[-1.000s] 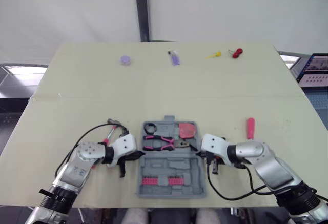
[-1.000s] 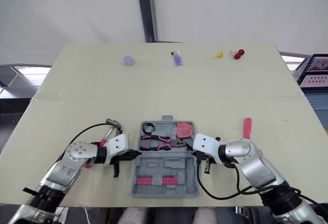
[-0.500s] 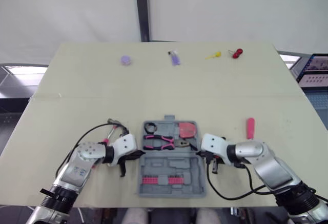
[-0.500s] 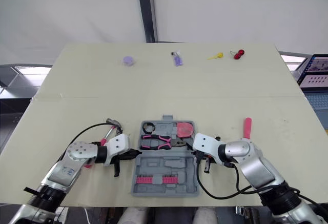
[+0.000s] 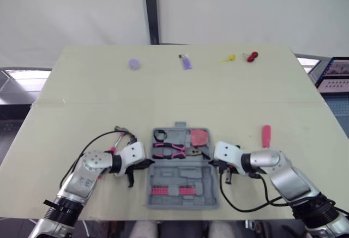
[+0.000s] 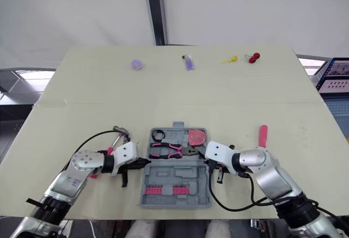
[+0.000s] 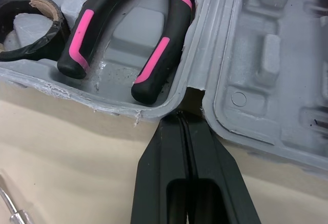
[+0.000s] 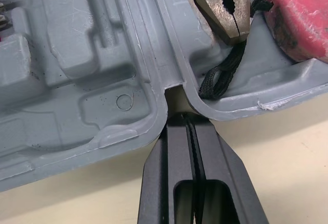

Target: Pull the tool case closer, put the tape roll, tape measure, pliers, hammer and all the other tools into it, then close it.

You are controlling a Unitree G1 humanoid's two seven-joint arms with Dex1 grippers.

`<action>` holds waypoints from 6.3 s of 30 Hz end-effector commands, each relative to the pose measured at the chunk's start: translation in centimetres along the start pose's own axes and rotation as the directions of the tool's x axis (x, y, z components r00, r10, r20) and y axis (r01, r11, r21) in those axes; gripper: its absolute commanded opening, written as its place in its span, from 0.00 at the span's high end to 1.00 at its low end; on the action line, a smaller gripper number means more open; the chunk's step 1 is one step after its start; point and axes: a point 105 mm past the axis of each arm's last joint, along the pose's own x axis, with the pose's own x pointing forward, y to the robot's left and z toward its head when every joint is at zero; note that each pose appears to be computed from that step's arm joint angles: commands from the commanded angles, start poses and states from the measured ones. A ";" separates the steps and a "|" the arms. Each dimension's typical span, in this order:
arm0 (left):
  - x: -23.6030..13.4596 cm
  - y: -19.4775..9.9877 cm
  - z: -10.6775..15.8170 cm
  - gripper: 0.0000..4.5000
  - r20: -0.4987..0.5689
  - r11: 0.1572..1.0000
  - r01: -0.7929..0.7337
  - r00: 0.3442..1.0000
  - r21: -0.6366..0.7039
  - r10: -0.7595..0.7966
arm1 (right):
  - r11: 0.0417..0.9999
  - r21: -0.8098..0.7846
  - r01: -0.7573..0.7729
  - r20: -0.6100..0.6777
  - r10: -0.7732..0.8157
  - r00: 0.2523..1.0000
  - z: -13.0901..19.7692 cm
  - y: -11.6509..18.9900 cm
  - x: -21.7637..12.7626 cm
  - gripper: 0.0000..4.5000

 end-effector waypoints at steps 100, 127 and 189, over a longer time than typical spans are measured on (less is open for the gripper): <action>-3.3 1.0 -1.7 1.00 -0.010 0.993 -0.101 0.995 -0.061 0.101 | 0.999 -0.032 0.031 -0.006 -0.031 0.999 -1.3 -1.4 -0.7 0.99; -23.7 5.7 -4.1 0.00 -0.072 0.431 -0.786 0.510 -0.442 0.857 | 0.484 0.618 0.620 0.017 -0.796 0.605 -10.3 -10.4 -21.5 0.01; -10.5 -1.2 -3.7 0.49 0.005 0.706 -0.625 0.748 -0.333 0.664 | 0.998 0.033 -0.048 0.576 0.021 0.817 12.1 -1.8 -8.6 0.00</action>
